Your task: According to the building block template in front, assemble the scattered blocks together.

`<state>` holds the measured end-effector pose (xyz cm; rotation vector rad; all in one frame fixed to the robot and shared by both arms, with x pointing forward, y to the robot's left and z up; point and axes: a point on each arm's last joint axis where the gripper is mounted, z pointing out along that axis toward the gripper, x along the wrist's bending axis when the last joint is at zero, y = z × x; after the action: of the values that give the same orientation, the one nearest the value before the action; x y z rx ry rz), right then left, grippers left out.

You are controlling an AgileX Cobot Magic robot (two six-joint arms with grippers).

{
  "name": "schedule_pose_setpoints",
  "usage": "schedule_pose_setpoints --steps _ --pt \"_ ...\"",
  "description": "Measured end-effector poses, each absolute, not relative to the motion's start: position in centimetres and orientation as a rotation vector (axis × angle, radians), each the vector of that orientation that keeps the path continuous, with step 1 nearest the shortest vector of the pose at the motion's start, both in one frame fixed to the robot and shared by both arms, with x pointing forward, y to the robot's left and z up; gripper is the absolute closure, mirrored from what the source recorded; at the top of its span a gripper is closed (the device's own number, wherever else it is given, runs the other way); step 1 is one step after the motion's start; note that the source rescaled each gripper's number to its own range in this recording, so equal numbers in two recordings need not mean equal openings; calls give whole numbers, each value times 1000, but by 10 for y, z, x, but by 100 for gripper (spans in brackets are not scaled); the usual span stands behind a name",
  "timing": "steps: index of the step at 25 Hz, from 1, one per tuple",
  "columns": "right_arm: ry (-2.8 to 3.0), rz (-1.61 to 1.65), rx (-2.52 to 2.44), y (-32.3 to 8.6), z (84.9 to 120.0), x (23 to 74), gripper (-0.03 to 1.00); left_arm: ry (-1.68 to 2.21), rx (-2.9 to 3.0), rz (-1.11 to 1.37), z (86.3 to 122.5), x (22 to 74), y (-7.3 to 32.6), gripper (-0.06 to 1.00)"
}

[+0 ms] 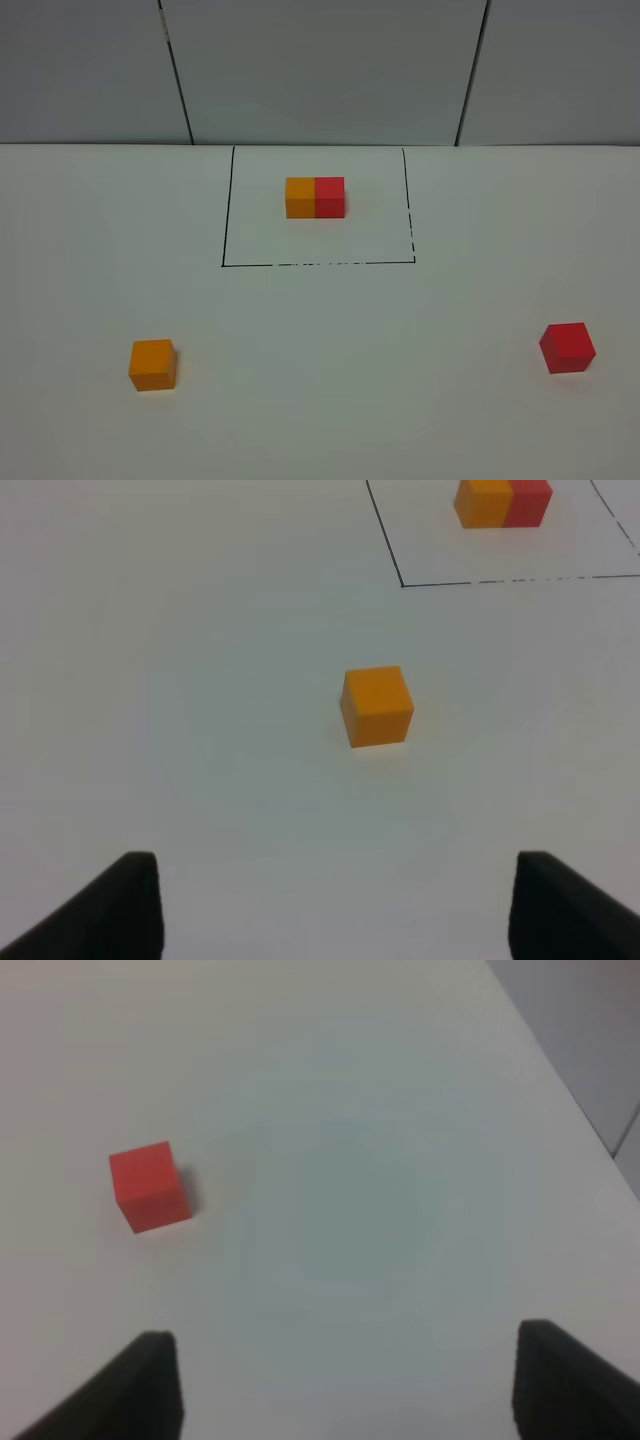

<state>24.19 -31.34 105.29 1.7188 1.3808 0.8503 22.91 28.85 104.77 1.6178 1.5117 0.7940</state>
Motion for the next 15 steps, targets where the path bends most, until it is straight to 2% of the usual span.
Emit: schedule_pose_setpoints --steps 15 --pt "1381 850 1719 -313 1053 242 54 1512 1618 794 1048 229 288 12"
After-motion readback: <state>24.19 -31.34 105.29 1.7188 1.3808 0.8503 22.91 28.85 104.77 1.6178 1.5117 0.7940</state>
